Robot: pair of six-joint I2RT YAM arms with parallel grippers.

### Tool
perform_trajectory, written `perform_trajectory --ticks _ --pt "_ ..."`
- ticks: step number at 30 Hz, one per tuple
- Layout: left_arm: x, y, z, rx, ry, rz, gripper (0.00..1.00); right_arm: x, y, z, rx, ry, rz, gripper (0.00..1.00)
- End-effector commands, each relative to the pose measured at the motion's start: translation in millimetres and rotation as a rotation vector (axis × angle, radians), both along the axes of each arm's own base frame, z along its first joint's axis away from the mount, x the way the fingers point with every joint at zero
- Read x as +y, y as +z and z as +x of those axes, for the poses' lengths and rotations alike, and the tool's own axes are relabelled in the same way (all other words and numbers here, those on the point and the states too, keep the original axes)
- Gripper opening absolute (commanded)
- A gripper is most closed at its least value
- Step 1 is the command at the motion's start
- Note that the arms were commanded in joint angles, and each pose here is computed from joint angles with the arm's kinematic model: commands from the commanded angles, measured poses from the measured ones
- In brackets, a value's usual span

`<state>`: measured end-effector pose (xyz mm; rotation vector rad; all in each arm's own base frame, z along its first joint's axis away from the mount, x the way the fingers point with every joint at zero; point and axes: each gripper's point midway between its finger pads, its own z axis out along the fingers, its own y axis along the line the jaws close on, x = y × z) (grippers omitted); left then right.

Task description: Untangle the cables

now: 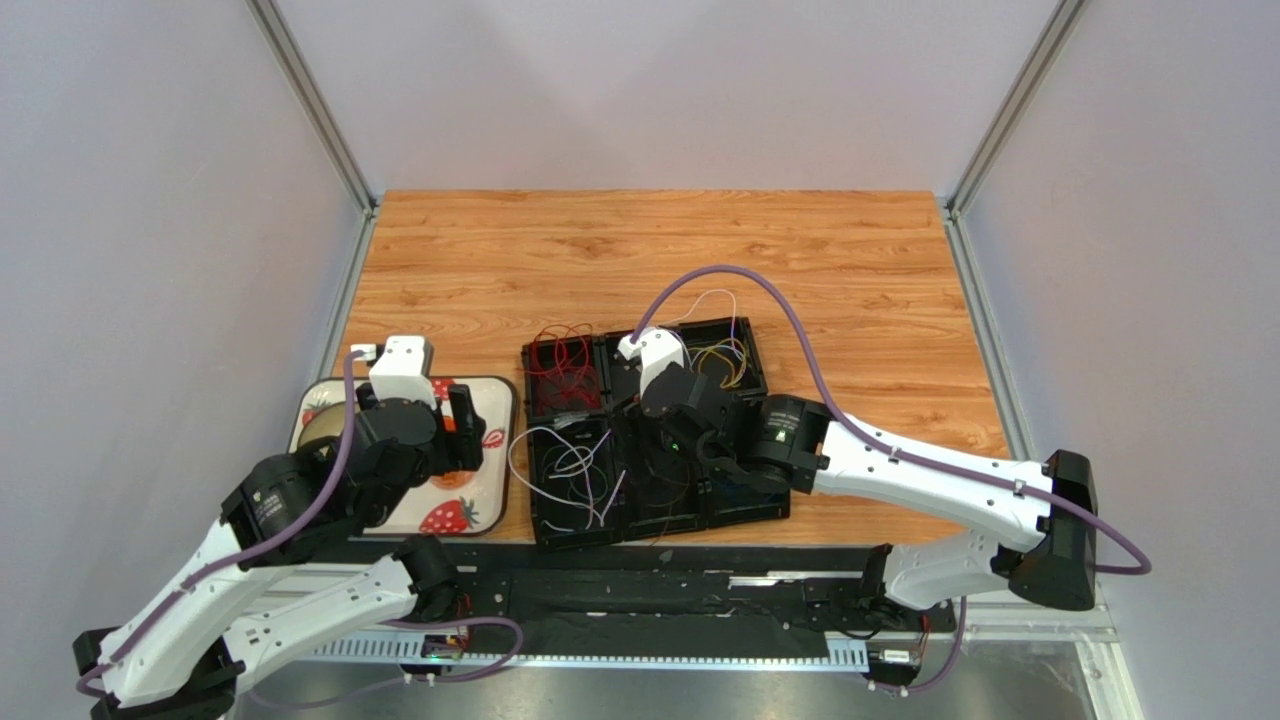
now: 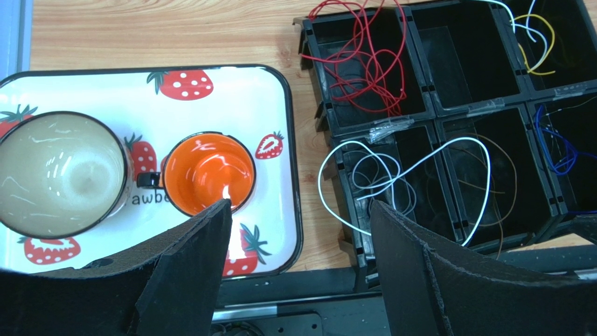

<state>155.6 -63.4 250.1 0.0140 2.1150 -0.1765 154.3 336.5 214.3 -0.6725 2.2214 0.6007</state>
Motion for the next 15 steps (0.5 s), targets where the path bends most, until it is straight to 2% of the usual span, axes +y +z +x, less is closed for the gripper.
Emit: perform_trajectory --ticks 1,15 --pt "0.4 -2.8 3.1 0.008 0.021 0.015 0.81 -4.2 8.3 10.0 -0.05 -0.04 0.032 0.67" --pt "-3.9 -7.8 6.4 0.033 0.018 0.044 0.8 23.1 -0.4 17.6 -0.04 -0.02 0.013 0.69"
